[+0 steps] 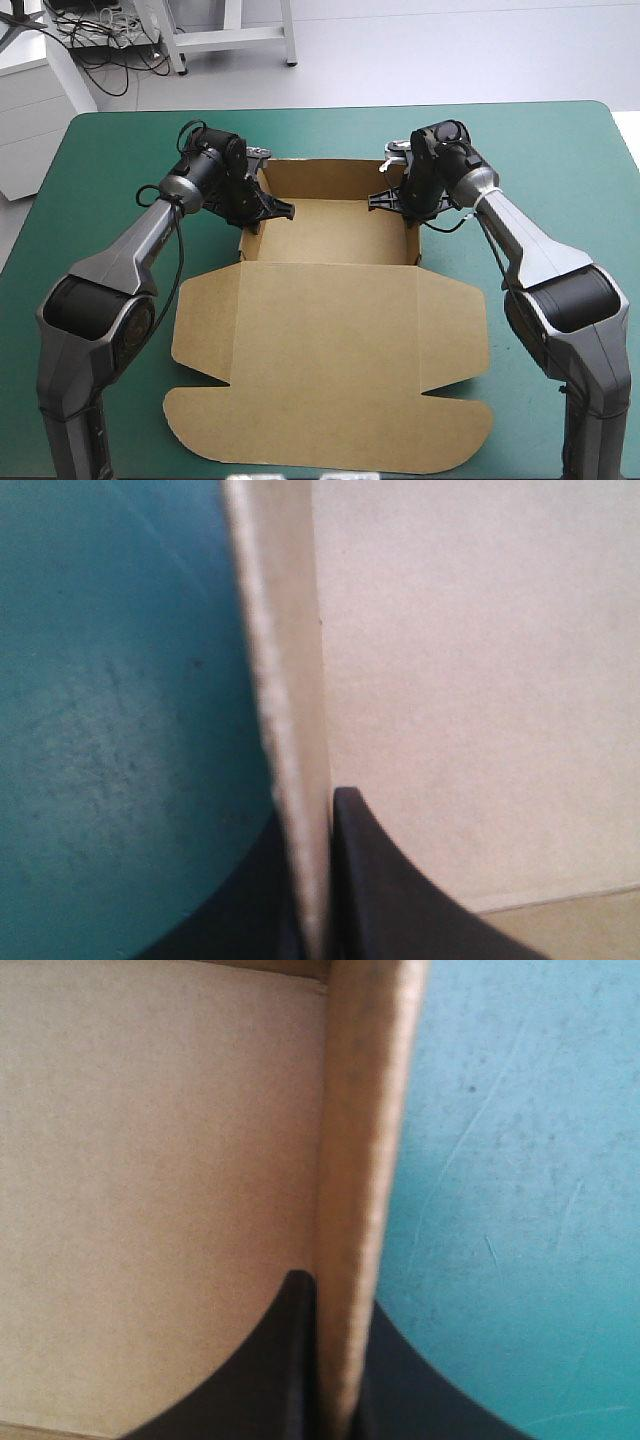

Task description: Fold the box

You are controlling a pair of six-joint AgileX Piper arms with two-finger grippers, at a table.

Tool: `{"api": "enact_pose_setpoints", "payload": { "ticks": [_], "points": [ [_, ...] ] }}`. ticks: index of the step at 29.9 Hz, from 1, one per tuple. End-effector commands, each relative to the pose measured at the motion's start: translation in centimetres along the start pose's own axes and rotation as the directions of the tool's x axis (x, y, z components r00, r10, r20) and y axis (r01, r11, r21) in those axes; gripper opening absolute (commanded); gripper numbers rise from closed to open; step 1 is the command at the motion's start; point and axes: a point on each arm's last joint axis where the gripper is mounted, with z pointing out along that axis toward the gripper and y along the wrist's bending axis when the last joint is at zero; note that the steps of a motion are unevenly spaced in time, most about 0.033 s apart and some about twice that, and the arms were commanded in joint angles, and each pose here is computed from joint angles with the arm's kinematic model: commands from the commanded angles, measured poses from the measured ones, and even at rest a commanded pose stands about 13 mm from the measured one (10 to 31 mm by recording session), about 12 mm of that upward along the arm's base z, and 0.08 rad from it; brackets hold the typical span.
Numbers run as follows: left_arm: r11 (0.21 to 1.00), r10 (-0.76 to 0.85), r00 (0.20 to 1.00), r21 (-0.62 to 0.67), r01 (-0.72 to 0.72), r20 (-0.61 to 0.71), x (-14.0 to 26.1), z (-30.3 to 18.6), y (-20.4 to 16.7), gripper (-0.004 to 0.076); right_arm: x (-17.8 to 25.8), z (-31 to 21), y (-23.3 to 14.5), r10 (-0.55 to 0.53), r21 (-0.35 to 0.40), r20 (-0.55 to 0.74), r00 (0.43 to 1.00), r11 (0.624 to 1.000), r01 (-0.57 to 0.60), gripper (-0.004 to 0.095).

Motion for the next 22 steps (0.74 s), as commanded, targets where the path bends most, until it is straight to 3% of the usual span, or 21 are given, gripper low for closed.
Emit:
{"api": "enact_pose_setpoints", "payload": {
  "ticks": [1,4,11,17,22],
  "points": [
    [0.998,0.07,0.997,-0.002,-0.07,0.031,0.3,-2.9,-0.1,-0.001,-0.1,-3.2,-0.3,-0.027,0.006,0.06,0.998,1.0,0.027,0.0025],
    [0.997,0.076,0.996,0.001,-0.076,0.04,0.2,-2.9,-0.1,-0.0009,-0.1,-3.3,-0.3,0.0,0.001,0.06,0.998,1.0,0.0,0.0121],
    [0.98,0.166,0.985,0.104,-0.169,0.04,0.4,-2.9,-1.1,0.003,-0.1,-3.3,-0.2,0.015,-0.006,0.057,0.998,1.0,-0.015,0.0502],
    [0.969,0.212,0.977,0.125,-0.215,0.037,0.5,-2.9,-1.2,0.0241,0.0,-3.3,-0.1,0.031,-0.022,0.053,0.998,0.999,-0.03,0.0563],
    [0.969,0.214,0.976,0.118,-0.217,0.038,0.5,-2.9,-1.2,0.0515,0.0,-3.3,-0.2,0.03,-0.017,0.056,0.998,0.999,-0.029,0.0563]
  ]
}}
